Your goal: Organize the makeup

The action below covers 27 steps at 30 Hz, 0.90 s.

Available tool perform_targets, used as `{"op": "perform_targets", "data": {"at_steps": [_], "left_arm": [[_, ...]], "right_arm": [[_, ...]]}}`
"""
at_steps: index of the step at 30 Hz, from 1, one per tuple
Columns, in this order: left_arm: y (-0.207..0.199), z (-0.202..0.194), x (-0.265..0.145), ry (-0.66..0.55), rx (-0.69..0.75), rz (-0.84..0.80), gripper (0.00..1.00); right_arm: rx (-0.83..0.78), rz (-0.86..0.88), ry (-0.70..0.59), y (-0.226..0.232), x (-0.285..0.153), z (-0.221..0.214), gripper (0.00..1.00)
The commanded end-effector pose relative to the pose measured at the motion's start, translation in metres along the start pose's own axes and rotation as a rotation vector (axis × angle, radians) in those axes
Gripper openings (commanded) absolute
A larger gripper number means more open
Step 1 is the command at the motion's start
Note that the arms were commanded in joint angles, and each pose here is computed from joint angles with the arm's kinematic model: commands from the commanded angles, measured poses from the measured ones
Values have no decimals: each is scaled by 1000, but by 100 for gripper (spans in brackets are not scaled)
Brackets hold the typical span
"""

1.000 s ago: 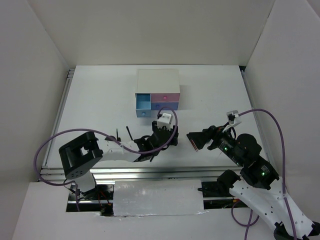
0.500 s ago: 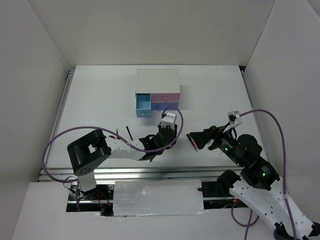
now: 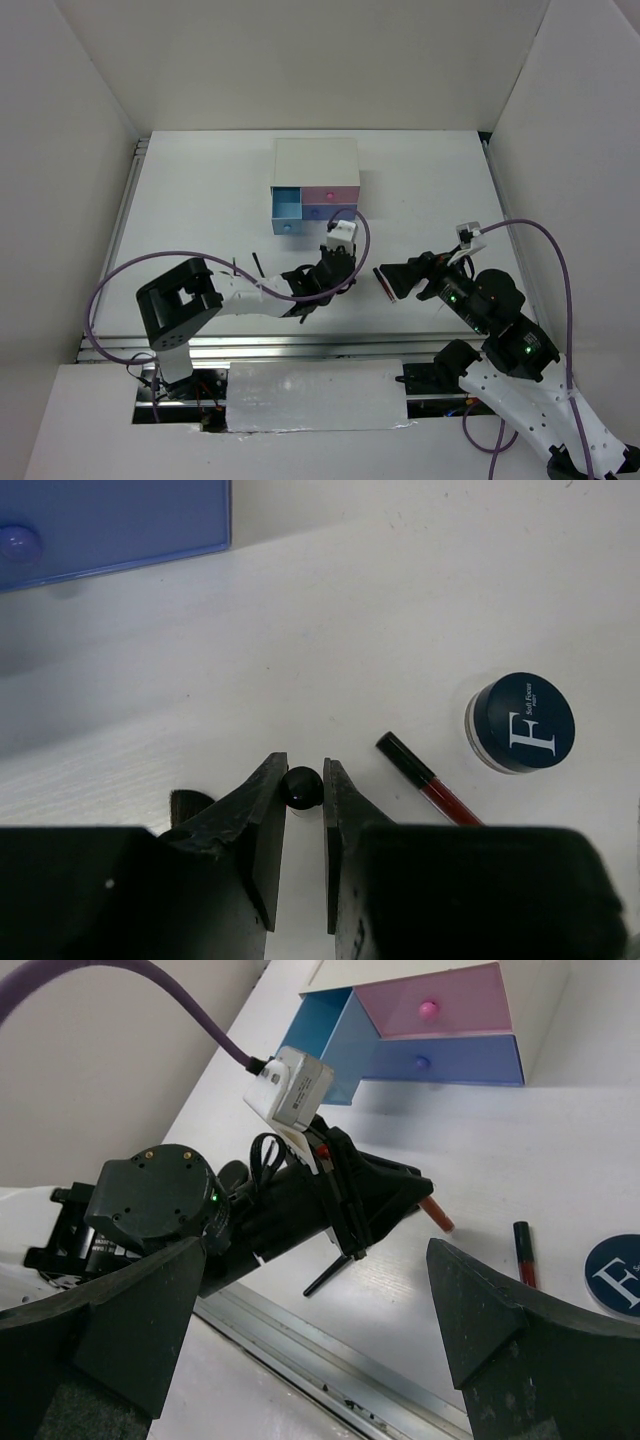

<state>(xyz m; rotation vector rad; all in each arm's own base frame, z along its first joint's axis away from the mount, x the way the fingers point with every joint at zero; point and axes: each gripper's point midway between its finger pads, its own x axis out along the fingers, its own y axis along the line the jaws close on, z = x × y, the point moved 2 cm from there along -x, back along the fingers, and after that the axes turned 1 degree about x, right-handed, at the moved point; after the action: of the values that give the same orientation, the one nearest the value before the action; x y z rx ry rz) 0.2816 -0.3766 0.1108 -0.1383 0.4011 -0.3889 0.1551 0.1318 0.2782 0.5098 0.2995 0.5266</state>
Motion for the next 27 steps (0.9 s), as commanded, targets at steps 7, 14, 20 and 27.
{"op": "perform_targets", "data": {"at_steps": [7, 14, 20, 27], "left_arm": [[-32, 131, -38, -90, 40, -71, 13], [41, 219, -39, -8, -66, 26, 12], [107, 251, -18, 113, -71, 94, 12], [153, 252, 8, 228, -53, 153, 11]], "right_arm": [[-16, 16, -51, 6, -10, 15, 100], [-16, 40, -58, 10, -10, 17, 100], [-19, 57, -58, 14, -10, 19, 100], [-19, 58, -63, 13, -12, 18, 100]]}}
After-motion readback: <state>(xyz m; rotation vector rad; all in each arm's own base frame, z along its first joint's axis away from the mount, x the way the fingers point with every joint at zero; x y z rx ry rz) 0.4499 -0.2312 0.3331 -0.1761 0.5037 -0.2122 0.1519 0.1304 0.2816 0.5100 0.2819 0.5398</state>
